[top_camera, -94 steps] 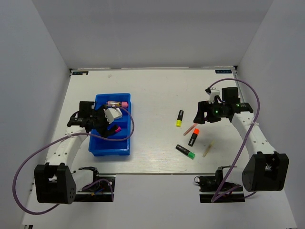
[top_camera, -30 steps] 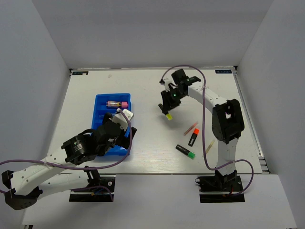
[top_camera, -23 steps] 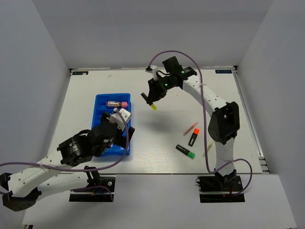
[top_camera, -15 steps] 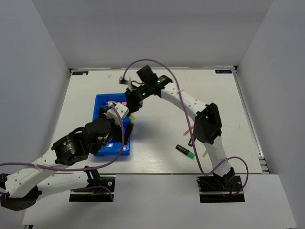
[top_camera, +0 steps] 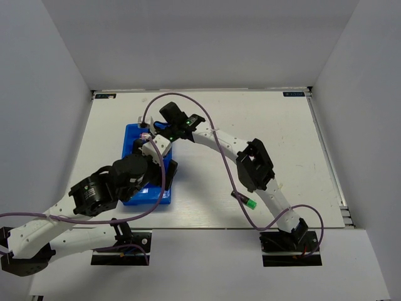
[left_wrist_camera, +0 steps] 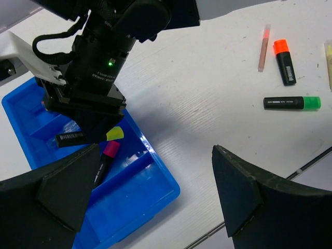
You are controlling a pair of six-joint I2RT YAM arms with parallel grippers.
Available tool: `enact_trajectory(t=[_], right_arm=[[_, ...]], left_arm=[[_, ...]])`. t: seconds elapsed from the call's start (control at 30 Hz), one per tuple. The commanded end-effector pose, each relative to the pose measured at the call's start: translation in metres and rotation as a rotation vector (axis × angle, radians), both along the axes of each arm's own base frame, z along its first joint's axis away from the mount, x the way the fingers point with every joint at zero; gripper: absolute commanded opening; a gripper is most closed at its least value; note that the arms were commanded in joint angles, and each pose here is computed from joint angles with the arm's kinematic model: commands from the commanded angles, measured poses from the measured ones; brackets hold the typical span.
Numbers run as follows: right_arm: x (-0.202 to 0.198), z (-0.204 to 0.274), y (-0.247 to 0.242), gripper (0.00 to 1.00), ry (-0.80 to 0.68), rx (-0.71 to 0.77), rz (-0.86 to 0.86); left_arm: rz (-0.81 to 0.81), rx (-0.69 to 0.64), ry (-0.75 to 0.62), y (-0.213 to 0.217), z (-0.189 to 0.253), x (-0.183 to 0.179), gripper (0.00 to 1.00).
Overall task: Sort the stationery into containers
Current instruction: Place the pen in the storage box.
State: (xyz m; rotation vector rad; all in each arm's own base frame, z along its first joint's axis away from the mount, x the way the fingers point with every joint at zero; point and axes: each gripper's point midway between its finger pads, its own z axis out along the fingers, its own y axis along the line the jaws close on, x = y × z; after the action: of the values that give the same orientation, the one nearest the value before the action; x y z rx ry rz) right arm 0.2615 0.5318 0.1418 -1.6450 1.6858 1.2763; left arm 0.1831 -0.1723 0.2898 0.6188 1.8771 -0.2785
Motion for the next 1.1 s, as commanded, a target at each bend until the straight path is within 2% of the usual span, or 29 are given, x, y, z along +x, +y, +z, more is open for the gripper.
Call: enact_trajectory(t=[0.0, 0.13, 0.17, 0.23, 0.27, 0.4, 0.5, 0.57, 0.6, 0.67, 0.7, 0.77, 0.8, 0.83, 0.9, 1.0, 1.03, 1.07], right_arm=[[0.017, -0.011, 0.012, 0.0, -0.152, 0.017, 0.004], [0.011, -0.016, 0.009, 0.03, -0.186, -0.002, 0.036], [0.006, -0.017, 0.01, 0.2, -0.185, -0.003, 0.049], [0.001, -0.01, 0.01, 0.38, -0.191, 0.005, 0.064], [-0.001, -0.009, 0.01, 0.5, -0.188, 0.005, 0.064], [-0.009, 0.01, 0.013, 0.56, -0.193, 0.034, 0.064], [-0.011, 0.027, 0.016, 0.56, -0.195, 0.064, 0.052], [-0.01, 0.04, 0.016, 0.54, -0.199, 0.074, 0.036], [-0.006, 0.044, 0.017, 0.39, -0.211, 0.082, 0.017], [0.001, 0.06, 0.012, 0.02, -0.198, 0.077, -0.058], [0.019, 0.076, 0.006, 0.0, -0.258, 0.071, -0.154], [0.03, 0.075, -0.006, 0.0, -0.266, 0.038, -0.22], [0.054, 0.079, -0.021, 0.0, -0.336, -0.012, -0.353], [0.067, 0.078, -0.034, 0.0, -0.336, -0.046, -0.425], [0.089, 0.079, -0.065, 0.0, -0.361, -0.146, -0.59], [0.112, 0.05, -0.138, 0.0, -0.29, -0.363, -0.755], [0.103, 0.037, -0.161, 0.04, -0.243, -0.458, -0.758], [0.115, 0.044, -0.192, 0.23, -0.204, -0.47, -0.811]], left_arm=[[-0.022, -0.023, 0.004, -0.002, 0.006, -0.004, 0.99], [-0.022, -0.032, 0.005, 0.0, 0.004, -0.006, 0.99], [-0.023, -0.034, 0.005, -0.001, 0.004, -0.006, 0.99], [-0.016, -0.039, 0.002, 0.002, 0.005, -0.006, 0.99], [-0.016, -0.04, 0.003, 0.003, 0.006, -0.007, 0.99], [-0.012, -0.032, 0.012, 0.004, 0.006, -0.008, 0.99], [-0.022, -0.038, 0.017, 0.004, 0.009, -0.01, 0.96], [-0.041, -0.048, 0.019, 0.002, 0.011, -0.012, 0.86], [-0.05, -0.054, 0.015, 0.001, 0.012, -0.013, 0.75], [-0.089, -0.06, 0.028, -0.007, 0.012, -0.016, 0.56], [-0.108, -0.06, 0.039, -0.01, 0.01, -0.018, 0.37], [-0.142, -0.038, 0.058, -0.019, 0.005, -0.019, 0.2], [-0.15, -0.027, 0.066, -0.022, 0.002, -0.019, 0.08], [-0.195, -0.023, 0.082, -0.028, -0.001, -0.024, 0.01], [-0.255, 0.031, 0.114, -0.042, -0.016, -0.026, 0.0], [-0.373, 0.106, 0.158, -0.064, -0.04, -0.031, 0.0], [-0.392, 0.118, 0.183, -0.072, -0.049, -0.031, 0.0], [-0.514, 0.165, 0.169, -0.081, -0.056, -0.039, 0.0]])
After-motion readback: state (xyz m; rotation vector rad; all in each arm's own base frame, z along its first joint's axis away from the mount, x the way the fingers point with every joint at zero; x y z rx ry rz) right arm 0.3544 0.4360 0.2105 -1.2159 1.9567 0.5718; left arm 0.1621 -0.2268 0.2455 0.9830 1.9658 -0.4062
